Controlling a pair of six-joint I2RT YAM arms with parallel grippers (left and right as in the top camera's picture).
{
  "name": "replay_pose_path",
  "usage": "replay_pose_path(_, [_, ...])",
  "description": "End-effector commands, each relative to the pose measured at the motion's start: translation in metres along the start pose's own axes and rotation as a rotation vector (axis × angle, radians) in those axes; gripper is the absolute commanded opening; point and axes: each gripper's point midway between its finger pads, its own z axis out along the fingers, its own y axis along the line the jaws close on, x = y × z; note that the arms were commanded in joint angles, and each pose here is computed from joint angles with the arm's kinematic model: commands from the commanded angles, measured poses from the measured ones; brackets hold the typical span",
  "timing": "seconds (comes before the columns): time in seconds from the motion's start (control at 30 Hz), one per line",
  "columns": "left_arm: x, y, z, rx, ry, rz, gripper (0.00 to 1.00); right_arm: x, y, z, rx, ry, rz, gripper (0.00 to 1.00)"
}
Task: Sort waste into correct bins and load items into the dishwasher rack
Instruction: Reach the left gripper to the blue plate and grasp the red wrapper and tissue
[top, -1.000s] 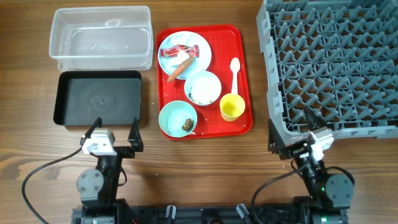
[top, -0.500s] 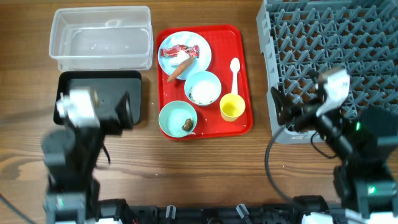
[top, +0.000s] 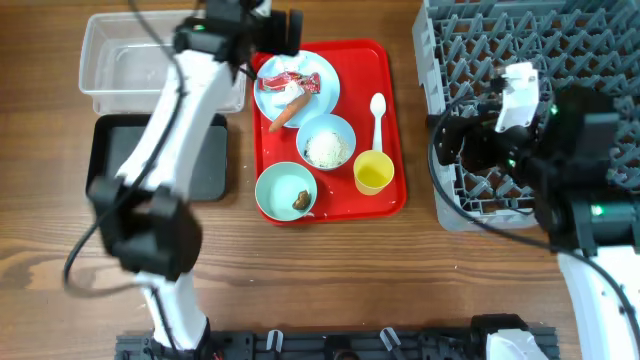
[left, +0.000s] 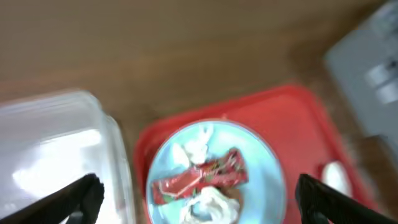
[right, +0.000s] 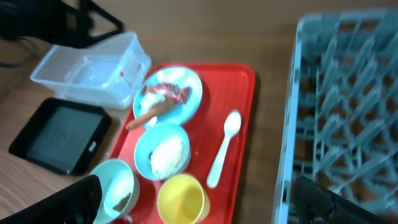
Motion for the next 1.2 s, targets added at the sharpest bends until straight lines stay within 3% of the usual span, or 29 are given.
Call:
replay_pose_path(0.0, [0.036, -0.012, 0.061, 0.066, 0.096, 0.049, 1.00, 0.003, -0.001, 0.014, -0.018, 0.045, 0.047, 1.00])
replay_pose_path(0.2, [0.074, -0.036, 0.103, 0.115, 0.173, 0.153, 1.00, 0.012, -0.009, 0.031, -0.014, 0.102, 0.072, 1.00])
replay_pose_path(0.7, [0.126, -0.032, 0.163, 0.098, 0.253, 0.152, 1.00, 0.018, -0.009, 0.030, -0.011, 0.124, 0.081, 1.00])
replay_pose_path(0.73, [0.130, -0.032, 0.165, 0.098, 0.260, 0.152, 0.95, 0.019, -0.009, 0.030, -0.011, 0.128, 0.083, 1.00])
replay_pose_path(0.83, [0.135, -0.032, 0.167, 0.097, 0.274, 0.151, 0.35, 0.019, -0.009, 0.030, -0.011, 0.130, 0.083, 1.00])
replay_pose_path(0.87, [0.136, -0.031, 0.167, 0.097, 0.278, 0.151, 0.20, 0.019, -0.009, 0.030, -0.011, 0.129, 0.083, 1.00])
replay_pose_path(0.97, [0.133, -0.032, 0.165, 0.097, 0.272, 0.151, 0.04, 0.019, -0.009, 0.030, -0.012, 0.130, 0.084, 1.00])
replay_pose_path(1.17, [0.065, -0.034, 0.117, 0.074, 0.131, 0.048, 0.04, 0.019, -0.009, 0.030, -0.012, 0.130, 0.084, 1.00])
